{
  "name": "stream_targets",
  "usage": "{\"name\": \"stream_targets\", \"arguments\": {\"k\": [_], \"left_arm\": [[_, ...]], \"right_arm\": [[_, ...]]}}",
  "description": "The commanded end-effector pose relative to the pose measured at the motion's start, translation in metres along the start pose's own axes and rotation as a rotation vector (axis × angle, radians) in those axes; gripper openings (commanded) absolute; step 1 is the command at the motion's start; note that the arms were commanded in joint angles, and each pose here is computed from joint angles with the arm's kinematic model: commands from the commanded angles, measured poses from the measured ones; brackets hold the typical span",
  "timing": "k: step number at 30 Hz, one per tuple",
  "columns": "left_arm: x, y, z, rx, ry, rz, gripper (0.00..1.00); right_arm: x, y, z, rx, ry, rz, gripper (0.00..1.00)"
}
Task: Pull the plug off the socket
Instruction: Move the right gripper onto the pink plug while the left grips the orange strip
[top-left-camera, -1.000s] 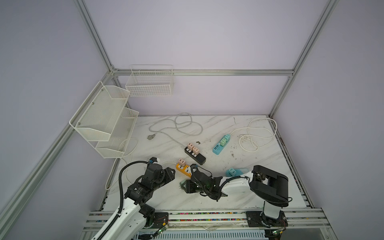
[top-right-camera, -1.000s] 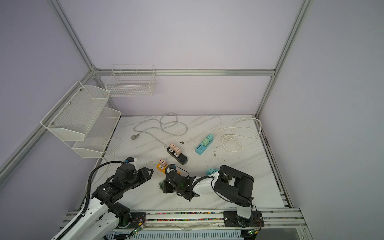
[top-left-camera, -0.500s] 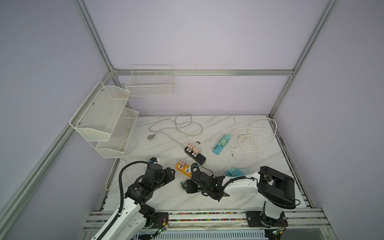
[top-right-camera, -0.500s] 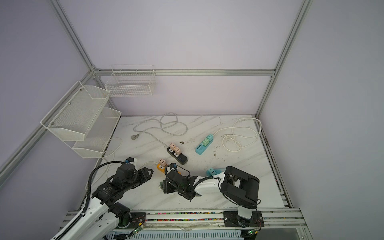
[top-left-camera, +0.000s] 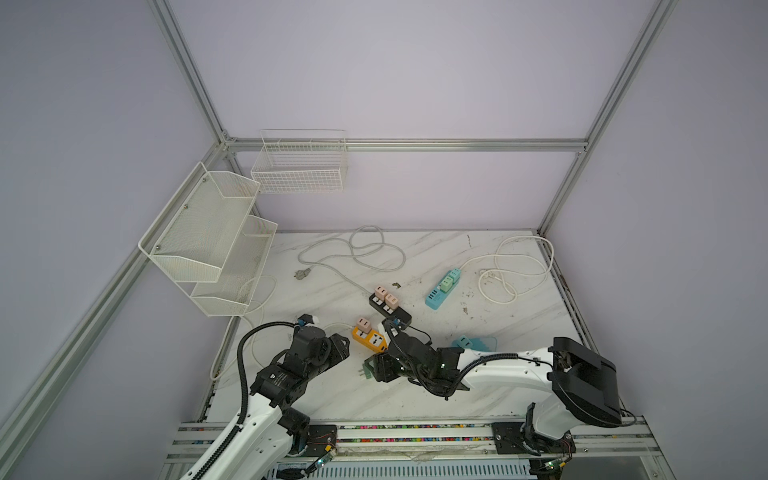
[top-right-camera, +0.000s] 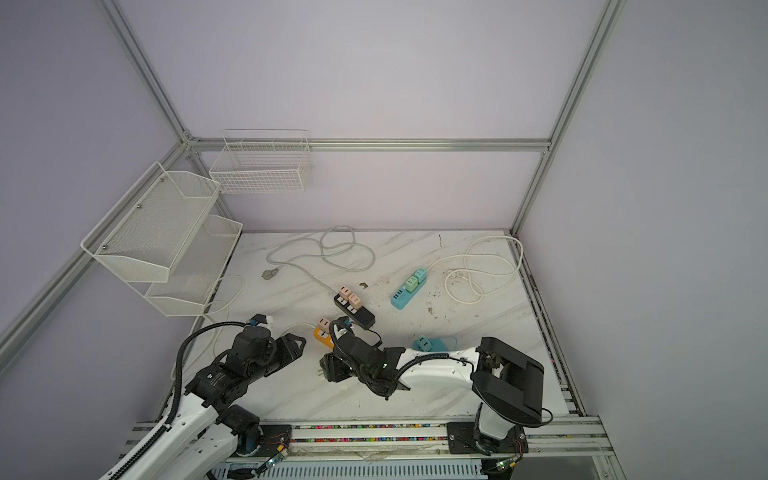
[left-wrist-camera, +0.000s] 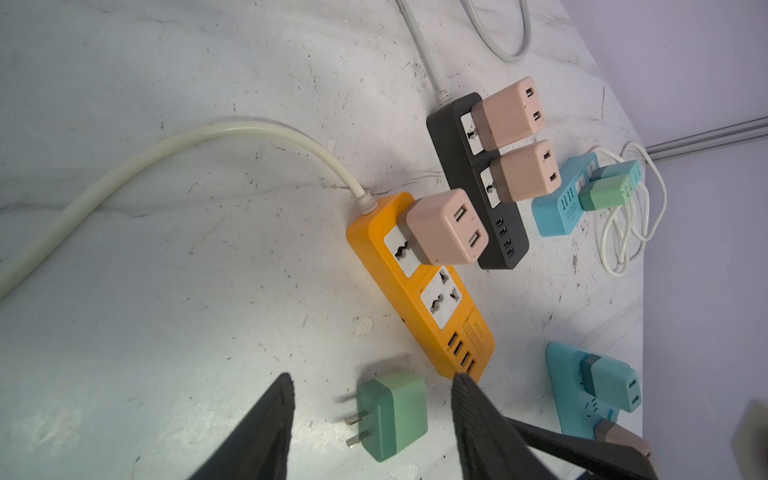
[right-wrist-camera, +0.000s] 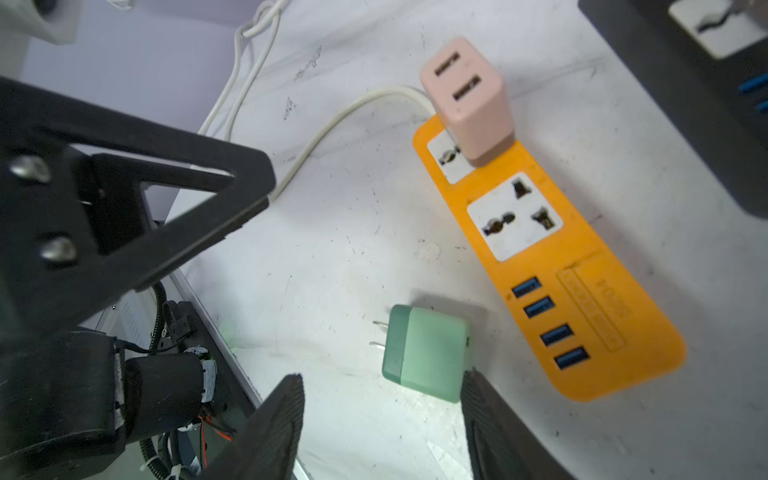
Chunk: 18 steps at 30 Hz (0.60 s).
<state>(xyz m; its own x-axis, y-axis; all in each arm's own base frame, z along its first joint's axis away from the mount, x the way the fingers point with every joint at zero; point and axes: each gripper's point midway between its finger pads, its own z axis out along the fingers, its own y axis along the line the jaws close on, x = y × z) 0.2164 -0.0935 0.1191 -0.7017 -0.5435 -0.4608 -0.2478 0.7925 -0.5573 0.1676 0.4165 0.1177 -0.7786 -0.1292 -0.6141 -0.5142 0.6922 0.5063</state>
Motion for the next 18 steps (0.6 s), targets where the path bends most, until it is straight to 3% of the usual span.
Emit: {"name": "stream_targets", "arguments": {"k": [1, 8, 18], "left_arm": [[-0.020, -0.009, -0.004, 0.020, -0.079, -0.024, 0.61], [-0.027, -0.008, 0.002, 0.034, -0.119, -0.059, 0.62], [-0.027, -0.017, 0.024, 0.067, -0.070, -0.069, 0.62]], "right_arm": [[-0.029, 0.003, -0.009, 0.026, -0.061, -0.089, 0.65], [-0.065, -0.009, -0.001, 0.089, -0.083, -0.182, 0.65], [-0.094, -0.030, 0.022, 0.112, -0.004, -0.335, 0.65]]}}
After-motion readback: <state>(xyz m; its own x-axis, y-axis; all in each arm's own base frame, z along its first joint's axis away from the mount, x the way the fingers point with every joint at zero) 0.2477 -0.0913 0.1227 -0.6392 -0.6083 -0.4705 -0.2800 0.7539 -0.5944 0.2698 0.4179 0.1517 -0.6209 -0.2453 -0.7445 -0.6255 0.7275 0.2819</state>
